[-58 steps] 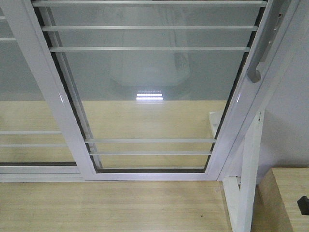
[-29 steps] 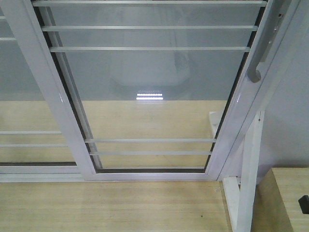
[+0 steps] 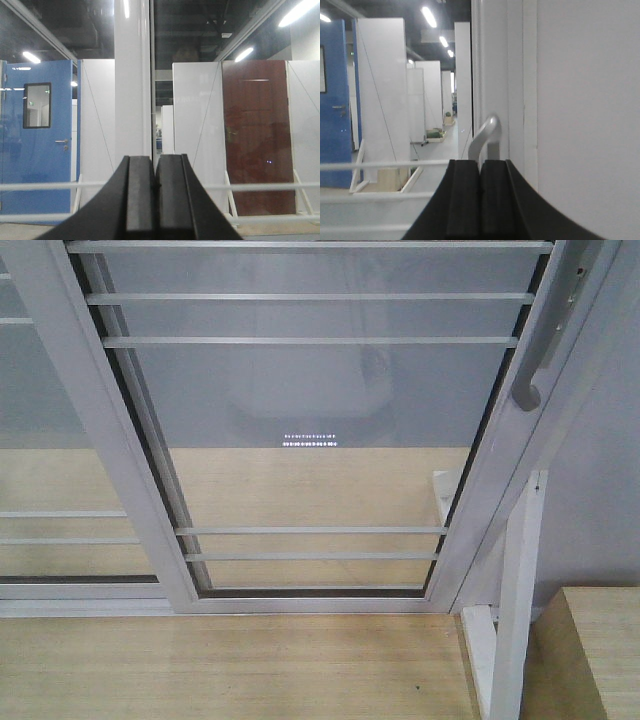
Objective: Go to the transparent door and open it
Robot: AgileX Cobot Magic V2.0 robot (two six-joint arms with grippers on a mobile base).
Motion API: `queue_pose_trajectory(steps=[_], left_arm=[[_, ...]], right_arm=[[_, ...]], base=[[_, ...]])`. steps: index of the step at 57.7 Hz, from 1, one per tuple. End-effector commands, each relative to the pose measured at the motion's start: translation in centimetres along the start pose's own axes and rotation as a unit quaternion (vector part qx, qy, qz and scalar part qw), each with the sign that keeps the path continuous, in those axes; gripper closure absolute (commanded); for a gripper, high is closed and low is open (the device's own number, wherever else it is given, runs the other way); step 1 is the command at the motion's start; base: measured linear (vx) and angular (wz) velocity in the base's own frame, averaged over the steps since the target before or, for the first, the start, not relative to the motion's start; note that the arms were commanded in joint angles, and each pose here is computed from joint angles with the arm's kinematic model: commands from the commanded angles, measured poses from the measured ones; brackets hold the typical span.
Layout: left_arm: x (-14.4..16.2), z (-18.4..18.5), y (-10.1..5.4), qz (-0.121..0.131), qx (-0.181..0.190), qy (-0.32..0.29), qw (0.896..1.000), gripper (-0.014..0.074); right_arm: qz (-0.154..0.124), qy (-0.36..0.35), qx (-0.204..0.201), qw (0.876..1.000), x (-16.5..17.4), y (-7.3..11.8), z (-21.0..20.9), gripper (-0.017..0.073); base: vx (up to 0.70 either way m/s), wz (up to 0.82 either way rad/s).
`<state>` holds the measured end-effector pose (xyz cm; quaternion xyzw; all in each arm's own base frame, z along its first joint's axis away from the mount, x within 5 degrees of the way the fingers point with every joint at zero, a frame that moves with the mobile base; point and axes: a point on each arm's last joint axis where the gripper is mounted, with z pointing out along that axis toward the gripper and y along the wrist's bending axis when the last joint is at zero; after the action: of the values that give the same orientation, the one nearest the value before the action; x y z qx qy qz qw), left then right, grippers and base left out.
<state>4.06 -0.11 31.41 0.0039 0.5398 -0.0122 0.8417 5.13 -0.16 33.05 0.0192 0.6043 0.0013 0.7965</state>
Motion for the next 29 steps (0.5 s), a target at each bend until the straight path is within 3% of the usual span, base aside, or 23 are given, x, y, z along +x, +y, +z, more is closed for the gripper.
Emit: queue_pose_trajectory(steps=[1,7,10,17,23,29], left_arm=[[-3.4,2.7,0.0,-0.005,0.001,0.011,1.000,0.0595],[-4.5,6.5,0.0,-0.001,0.001,0.056,0.998,0.0594],[-4.1,8.6,0.0,-0.001,0.001,0.081,0.997,0.0594],[-1.4,12.1,0.0,-0.003,0.000,0.140,0.990,0.0592],[1.1,13.9,0.0,-0.006,-0.001,0.183,0.983,0.0580],[1.6,14.3,0.0,-0.006,-0.001,0.189,0.982,0.0540]], right_arm=[[-0.038,-0.031,0.001,0.999,-4.8,0.2,2.6,0.0564],[-0.085,0.002,0.000,0.996,-6.2,0.2,7.0,0.0564],[-0.088,0.025,-0.002,0.996,-5.9,0.2,9.2,0.0564],[-0.057,0.075,-0.007,0.995,-3.6,0.2,13.7,0.0561],[0.003,0.090,-0.005,0.996,-1.6,0.2,16.1,0.0542],[0.012,0.100,-0.004,0.995,-0.5,0.2,17.1,0.0491]], base=[[0.00,0.00],[0.00,0.00],[0.00,0.00],[0.00,0.00],[0.00,0.00],[0.00,0.00]])
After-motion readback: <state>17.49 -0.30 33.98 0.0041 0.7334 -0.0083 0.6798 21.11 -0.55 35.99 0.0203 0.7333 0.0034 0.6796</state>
